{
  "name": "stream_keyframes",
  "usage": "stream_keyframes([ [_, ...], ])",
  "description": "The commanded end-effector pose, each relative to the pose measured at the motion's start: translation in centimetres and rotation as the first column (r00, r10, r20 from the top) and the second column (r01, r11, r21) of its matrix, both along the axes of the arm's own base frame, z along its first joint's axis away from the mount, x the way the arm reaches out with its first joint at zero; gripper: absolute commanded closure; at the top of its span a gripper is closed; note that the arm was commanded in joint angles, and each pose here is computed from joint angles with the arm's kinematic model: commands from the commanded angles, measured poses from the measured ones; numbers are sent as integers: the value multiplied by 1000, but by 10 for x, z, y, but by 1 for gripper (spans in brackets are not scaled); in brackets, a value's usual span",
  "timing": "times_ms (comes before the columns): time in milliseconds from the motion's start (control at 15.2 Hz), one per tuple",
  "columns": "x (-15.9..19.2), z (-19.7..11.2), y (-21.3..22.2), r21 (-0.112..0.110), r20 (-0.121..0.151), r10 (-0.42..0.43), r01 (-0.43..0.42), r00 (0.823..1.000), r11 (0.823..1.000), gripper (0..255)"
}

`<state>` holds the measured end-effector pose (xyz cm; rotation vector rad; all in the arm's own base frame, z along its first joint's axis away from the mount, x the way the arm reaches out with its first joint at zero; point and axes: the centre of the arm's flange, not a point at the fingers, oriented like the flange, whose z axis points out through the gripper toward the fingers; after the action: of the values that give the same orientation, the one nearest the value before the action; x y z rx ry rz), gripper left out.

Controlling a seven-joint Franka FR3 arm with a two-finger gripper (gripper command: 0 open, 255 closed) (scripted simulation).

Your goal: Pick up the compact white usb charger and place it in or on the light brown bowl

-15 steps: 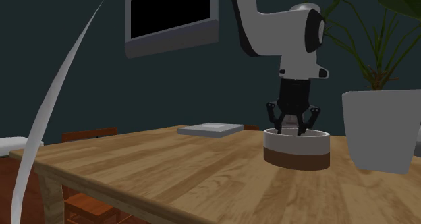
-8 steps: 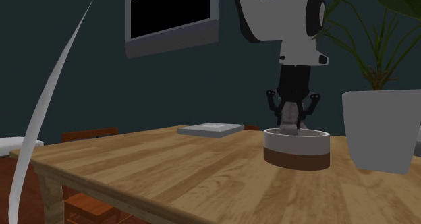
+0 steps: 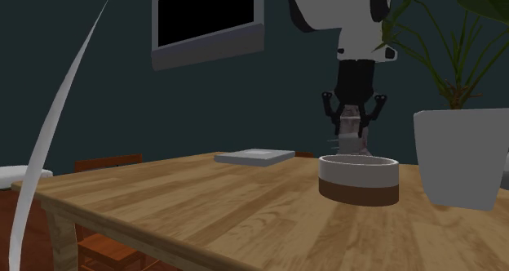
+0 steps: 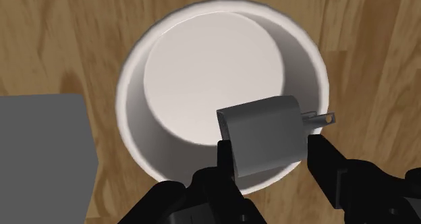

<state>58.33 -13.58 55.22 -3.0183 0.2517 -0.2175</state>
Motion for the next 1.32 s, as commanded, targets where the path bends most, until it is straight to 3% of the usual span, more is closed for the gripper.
stream_keyframes([
  [0, 0, 11, -1, 0, 0, 0, 0, 1000, 1000, 255],
  [528, 0, 49, -1, 0, 0, 0, 0, 1000, 1000, 255],
  [726, 12, 73, -32, 0, 0, 0, 0, 1000, 1000, 255],
  [1188, 14, 47, -32, 0, -1, 0, 0, 1000, 1000, 255],
  [1254, 14, 47, -32, 0, -1, 0, 0, 1000, 1000, 0],
])
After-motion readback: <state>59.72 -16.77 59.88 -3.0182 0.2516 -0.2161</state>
